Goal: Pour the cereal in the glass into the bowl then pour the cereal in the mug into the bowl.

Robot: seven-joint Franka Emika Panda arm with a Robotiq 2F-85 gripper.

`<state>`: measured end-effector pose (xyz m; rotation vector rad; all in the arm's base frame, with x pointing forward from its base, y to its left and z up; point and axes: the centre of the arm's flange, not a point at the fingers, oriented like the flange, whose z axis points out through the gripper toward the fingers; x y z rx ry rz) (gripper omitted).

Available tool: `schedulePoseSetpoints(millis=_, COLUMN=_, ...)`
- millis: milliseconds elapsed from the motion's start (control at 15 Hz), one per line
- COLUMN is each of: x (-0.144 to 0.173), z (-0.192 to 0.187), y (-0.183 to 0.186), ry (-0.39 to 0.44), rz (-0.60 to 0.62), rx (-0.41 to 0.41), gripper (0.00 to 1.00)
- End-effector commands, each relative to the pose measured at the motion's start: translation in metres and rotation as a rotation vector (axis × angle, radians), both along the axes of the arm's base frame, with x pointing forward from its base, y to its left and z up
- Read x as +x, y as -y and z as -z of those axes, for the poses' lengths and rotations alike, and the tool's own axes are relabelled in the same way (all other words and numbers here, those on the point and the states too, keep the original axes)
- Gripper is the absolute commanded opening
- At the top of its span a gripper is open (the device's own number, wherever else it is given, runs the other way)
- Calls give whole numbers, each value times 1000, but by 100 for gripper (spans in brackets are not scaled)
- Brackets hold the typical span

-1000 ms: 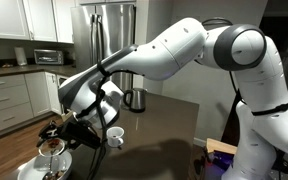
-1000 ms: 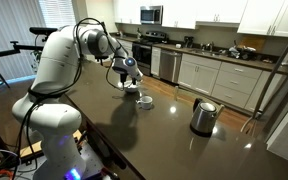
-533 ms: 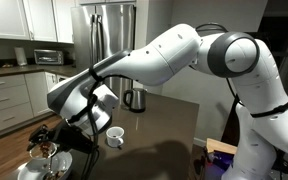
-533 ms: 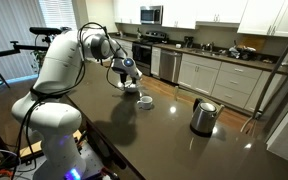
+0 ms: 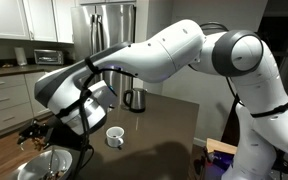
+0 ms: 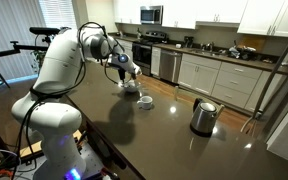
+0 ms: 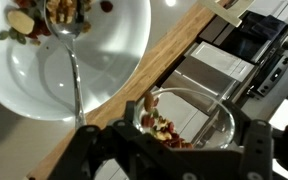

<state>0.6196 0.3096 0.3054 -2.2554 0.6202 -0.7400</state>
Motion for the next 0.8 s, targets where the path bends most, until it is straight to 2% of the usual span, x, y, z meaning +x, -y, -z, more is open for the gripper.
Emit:
schedulePoseSetpoints(millis=0, x=-20, z=-7, y=3, ry=71, rz=4, rx=-22, gripper=60)
schedulePoseSetpoints(millis=733, x=-34, z=-32, y=15, ry=104, rz=44, rx=-67, gripper=60)
